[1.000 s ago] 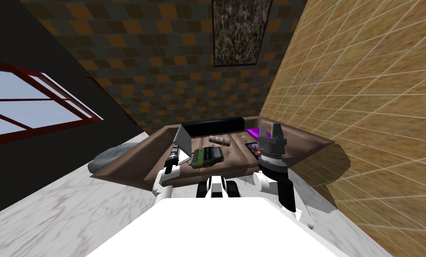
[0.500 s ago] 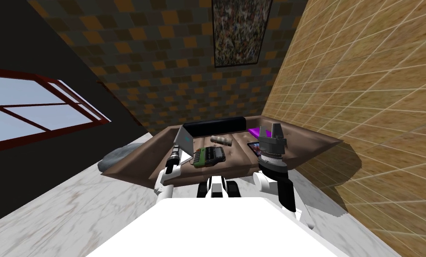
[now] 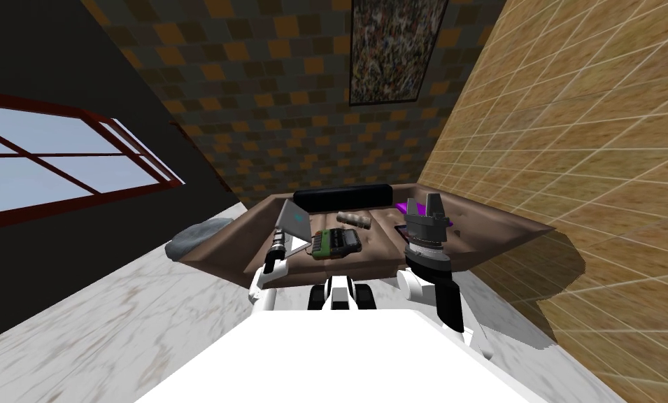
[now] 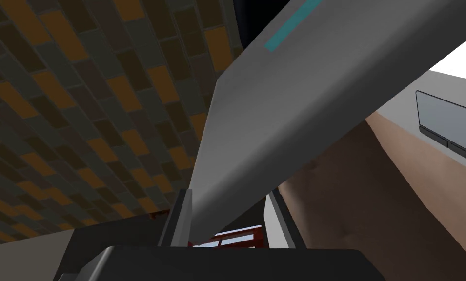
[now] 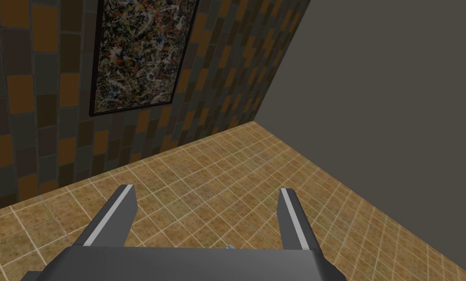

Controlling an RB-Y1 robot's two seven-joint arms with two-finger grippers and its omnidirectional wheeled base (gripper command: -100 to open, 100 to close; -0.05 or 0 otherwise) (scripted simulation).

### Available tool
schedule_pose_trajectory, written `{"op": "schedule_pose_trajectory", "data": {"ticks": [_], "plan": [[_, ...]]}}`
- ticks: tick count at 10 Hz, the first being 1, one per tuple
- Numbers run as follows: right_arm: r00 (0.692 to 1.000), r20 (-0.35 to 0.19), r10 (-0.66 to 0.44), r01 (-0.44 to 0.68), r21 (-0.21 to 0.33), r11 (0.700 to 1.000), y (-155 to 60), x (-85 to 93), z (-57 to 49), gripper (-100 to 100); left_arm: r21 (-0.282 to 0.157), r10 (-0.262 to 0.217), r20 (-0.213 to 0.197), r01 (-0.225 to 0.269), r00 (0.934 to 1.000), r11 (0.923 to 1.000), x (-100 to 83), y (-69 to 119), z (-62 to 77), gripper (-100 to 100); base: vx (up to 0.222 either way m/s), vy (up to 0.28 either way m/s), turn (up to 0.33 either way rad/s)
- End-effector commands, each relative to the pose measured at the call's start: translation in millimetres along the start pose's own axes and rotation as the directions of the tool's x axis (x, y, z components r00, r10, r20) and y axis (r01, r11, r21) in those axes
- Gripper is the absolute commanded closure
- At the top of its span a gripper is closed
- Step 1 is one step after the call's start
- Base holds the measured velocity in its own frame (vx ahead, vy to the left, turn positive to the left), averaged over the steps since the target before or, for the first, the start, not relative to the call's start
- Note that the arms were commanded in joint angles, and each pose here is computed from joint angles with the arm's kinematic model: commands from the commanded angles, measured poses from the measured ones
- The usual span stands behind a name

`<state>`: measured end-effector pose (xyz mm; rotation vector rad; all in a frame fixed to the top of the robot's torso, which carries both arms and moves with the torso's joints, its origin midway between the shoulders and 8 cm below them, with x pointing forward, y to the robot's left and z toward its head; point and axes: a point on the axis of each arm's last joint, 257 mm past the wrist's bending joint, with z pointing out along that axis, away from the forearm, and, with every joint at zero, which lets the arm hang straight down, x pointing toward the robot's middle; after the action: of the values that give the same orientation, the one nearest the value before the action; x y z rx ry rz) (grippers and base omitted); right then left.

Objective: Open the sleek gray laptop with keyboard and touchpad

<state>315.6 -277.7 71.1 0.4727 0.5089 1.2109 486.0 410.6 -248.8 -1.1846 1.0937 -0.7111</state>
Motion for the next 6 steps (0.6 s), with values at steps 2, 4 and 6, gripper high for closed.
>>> {"op": "schedule_pose_trajectory", "data": {"ticks": [2,4,6], "plan": [[1.0,0.0,0.0,0.0,0.0,1.0,0,0.0,0.0,0,-0.013,-0.081,-0.008,0.081,0.9967,0.9966,7.8,11.5,-0.9,100,-0.014,0.071,0.036],[1.0,0.0,0.0,0.0,0.0,1.0,0,0.0,0.0,0,-0.022,-0.172,-0.018,0.171,0.985,0.985,17.8,31.1,-9.2,100,0.006,0.063,-0.009],[1.0,0.0,0.0,0.0,0.0,1.0,0,0.0,0.0,0,-0.02,-0.214,-0.02,0.213,0.9767,0.9768,21.5,38.4,-13.6,100,0.022,0.078,-0.005]]}}
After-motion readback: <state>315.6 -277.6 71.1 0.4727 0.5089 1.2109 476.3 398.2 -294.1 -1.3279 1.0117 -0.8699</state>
